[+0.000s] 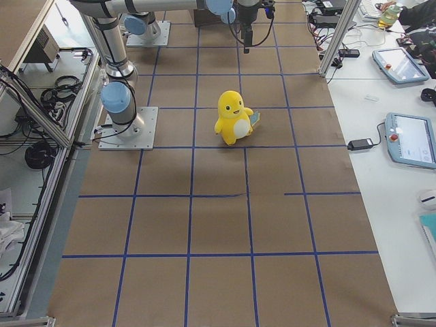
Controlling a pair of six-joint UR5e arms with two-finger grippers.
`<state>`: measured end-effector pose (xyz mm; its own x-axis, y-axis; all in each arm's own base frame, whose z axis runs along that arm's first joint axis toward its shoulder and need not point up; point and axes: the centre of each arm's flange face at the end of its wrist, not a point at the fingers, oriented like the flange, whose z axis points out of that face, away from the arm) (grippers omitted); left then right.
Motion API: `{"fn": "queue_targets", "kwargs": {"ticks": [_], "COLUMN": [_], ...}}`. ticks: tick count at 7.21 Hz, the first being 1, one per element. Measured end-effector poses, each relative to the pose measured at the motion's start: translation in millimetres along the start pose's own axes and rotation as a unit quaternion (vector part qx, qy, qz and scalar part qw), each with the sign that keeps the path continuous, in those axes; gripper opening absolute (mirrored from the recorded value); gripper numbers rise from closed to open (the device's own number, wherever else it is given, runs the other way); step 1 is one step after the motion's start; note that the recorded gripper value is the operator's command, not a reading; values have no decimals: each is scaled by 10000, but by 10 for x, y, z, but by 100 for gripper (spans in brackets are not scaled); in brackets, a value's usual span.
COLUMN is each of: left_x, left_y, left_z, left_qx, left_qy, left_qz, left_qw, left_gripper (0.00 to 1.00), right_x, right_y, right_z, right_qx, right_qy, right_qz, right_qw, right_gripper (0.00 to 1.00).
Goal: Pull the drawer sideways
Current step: 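Lower the left gripper onto the white bar handle and close on it, then hold the white handle closed in the left gripper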
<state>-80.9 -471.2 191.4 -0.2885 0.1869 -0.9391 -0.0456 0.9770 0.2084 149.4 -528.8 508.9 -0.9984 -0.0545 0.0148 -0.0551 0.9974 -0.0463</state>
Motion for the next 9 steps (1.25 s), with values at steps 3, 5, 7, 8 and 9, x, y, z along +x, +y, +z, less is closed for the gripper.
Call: {"fn": "queue_targets", "kwargs": {"ticks": [3, 5, 7, 8, 9], "left_x": [-2, -11, -24, -25, -21], "left_y": [18, 22, 14, 8, 4], "left_z": [3, 15, 22, 23, 23], "left_qx": [2, 3, 17, 17, 16], "left_qy": [-6, -36, -83, -87, -87], "left_qz": [8, 8, 4, 0, 1], "left_qw": [10000, 10000, 10000, 10000, 10000], "left_gripper": [57, 57, 57, 55, 50], "right_x": [0, 0, 0, 0, 0], "right_y": [0, 0, 0, 0, 0], "right_z": [0, 0, 0, 0, 0], "right_qx": [0, 0, 0, 0, 0], "right_qy": [0, 0, 0, 0, 0], "right_qz": [0, 0, 0, 0, 0], "right_qw": [10000, 10000, 10000, 10000, 10000], "right_gripper": [100, 100, 100, 100, 100]}}
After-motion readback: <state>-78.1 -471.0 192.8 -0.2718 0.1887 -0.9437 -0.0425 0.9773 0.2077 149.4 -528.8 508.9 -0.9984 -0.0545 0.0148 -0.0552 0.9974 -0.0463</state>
